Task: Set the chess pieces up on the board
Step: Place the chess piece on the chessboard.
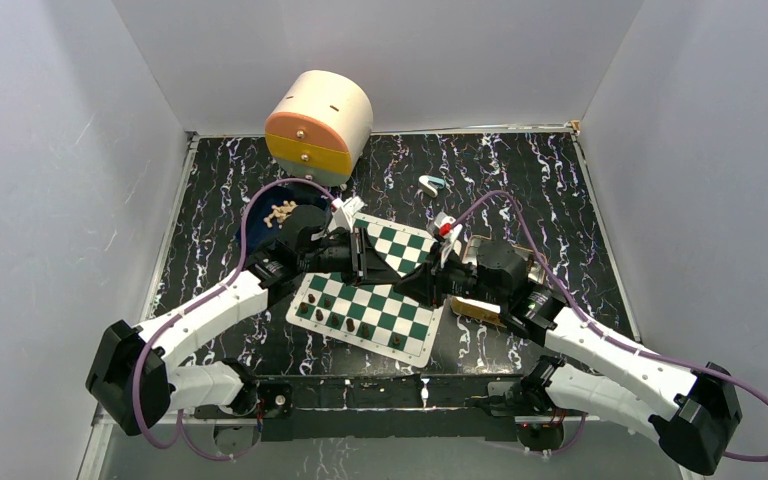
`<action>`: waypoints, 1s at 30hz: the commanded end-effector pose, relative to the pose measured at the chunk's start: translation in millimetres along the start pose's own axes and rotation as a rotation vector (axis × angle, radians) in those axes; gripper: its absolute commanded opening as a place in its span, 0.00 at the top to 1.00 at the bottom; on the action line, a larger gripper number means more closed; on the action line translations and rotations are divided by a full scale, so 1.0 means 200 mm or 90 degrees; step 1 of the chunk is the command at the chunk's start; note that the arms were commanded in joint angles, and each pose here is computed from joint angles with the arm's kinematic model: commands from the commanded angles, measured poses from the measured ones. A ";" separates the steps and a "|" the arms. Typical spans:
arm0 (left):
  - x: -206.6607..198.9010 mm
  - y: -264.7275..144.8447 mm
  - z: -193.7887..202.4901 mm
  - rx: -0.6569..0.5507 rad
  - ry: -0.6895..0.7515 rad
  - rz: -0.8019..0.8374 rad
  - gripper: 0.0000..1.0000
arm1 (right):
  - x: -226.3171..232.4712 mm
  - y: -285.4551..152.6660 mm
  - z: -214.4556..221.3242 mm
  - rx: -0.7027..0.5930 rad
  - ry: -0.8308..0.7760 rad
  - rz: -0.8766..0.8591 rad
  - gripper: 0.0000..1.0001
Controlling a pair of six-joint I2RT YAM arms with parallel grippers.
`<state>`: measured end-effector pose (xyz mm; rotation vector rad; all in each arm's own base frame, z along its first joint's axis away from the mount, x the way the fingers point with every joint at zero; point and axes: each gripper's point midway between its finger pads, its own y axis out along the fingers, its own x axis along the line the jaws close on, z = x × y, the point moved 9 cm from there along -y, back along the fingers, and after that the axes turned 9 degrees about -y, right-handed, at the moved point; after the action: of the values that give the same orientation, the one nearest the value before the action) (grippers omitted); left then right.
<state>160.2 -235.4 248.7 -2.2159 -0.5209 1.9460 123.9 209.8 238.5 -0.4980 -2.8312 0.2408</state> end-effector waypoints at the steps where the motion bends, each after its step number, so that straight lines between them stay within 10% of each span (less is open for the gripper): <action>1: -0.04 -0.03 0.02 -0.008 -0.004 0.016 0.89 | 0.02 0.00 -0.14 -0.080 -0.020 0.001 0.84; 11: -0.11 -0.07 0.00 -0.096 -0.072 0.046 1.00 | 0.03 -0.03 -0.15 -0.145 0.078 0.040 0.54; 30: -0.24 -0.16 -0.01 -0.177 -0.180 0.199 1.00 | 0.12 -0.07 -0.25 -0.343 0.224 -0.077 0.51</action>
<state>155.4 -225.4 290.5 -2.2389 -0.5933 2.4767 114.7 211.4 265.9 -0.4950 -2.5503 -0.3822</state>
